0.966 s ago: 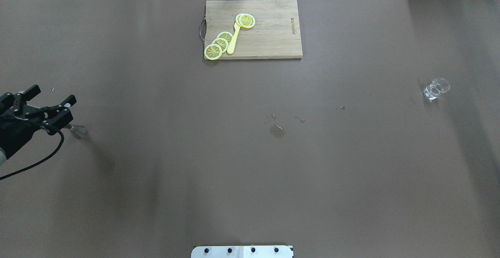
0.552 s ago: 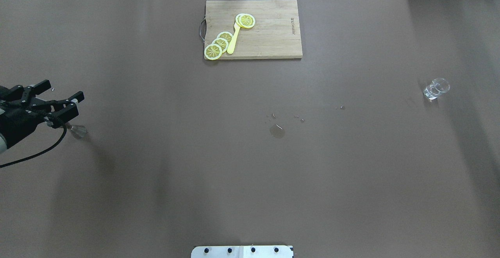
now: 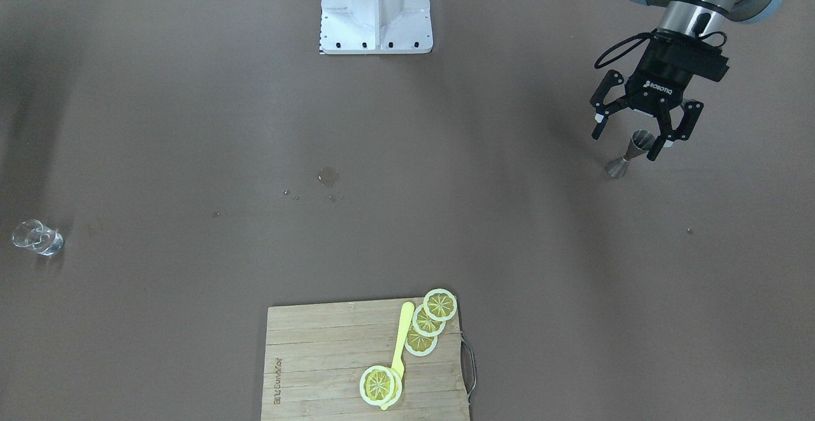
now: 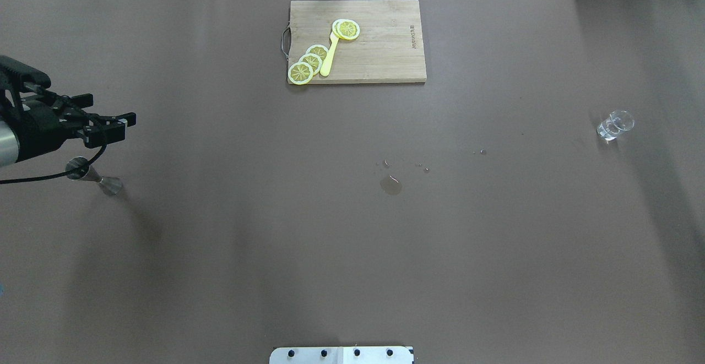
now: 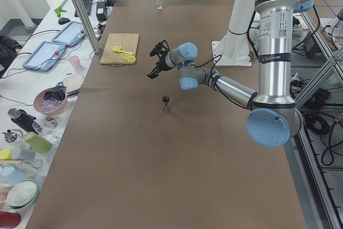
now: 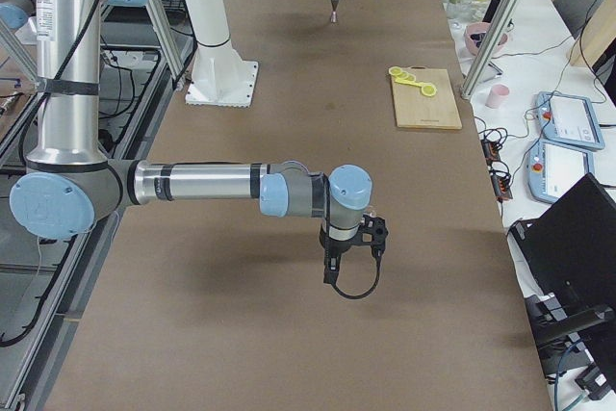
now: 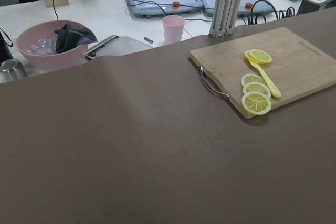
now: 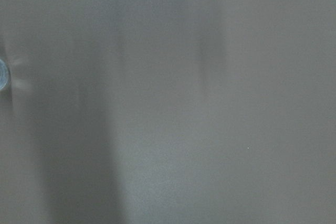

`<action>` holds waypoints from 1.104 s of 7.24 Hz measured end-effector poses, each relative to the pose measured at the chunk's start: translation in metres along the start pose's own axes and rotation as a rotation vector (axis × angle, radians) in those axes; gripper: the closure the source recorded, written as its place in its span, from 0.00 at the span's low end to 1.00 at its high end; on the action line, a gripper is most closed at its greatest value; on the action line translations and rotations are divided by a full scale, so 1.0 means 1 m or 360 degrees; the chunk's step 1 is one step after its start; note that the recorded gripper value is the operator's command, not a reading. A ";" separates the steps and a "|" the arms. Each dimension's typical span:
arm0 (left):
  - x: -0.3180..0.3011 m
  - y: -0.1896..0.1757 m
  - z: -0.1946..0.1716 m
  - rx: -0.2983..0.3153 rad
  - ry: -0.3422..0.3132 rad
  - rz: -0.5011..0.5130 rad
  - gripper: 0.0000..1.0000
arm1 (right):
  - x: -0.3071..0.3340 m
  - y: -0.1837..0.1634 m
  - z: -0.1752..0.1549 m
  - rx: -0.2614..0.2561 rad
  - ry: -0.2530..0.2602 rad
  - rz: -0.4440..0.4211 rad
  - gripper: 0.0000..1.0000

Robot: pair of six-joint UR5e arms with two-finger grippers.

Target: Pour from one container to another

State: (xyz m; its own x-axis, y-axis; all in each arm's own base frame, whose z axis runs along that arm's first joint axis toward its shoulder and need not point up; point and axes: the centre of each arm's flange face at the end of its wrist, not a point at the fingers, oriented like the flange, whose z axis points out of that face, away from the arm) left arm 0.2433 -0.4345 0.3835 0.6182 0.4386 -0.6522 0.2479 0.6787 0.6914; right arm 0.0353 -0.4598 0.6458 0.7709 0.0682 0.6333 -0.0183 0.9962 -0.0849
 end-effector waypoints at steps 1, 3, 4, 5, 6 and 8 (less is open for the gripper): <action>-0.006 -0.016 0.006 -0.0084 0.0000 0.0033 0.03 | 0.000 0.000 0.000 0.0000 0.0000 0.0000 0.00; -0.021 -0.046 0.010 -0.0260 -0.0045 0.0132 0.03 | 0.000 0.000 0.000 -0.0001 0.0000 0.0002 0.00; -0.033 -0.057 0.010 -0.0358 -0.0075 0.0195 0.03 | 0.000 0.000 0.001 -0.0002 0.0000 0.0003 0.00; -0.048 -0.065 0.007 -0.0473 -0.0093 0.0245 0.02 | 0.000 0.000 0.001 -0.0003 0.0000 0.0003 0.00; -0.064 -0.068 0.005 -0.0587 -0.0103 0.0256 0.02 | 0.001 0.000 0.001 -0.0004 -0.0001 0.0004 0.00; -0.096 -0.067 0.003 -0.0776 -0.0092 0.0184 0.02 | 0.001 0.000 0.002 -0.0007 -0.0005 0.0007 0.00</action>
State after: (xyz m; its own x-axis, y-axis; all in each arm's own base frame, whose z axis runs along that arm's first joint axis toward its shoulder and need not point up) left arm 0.1691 -0.5239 0.4004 0.6647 0.5032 -0.5523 -0.1936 0.8299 0.5232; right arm 0.0351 -0.4595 0.6479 0.7687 0.0727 0.6355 -0.0190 0.9957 -0.0910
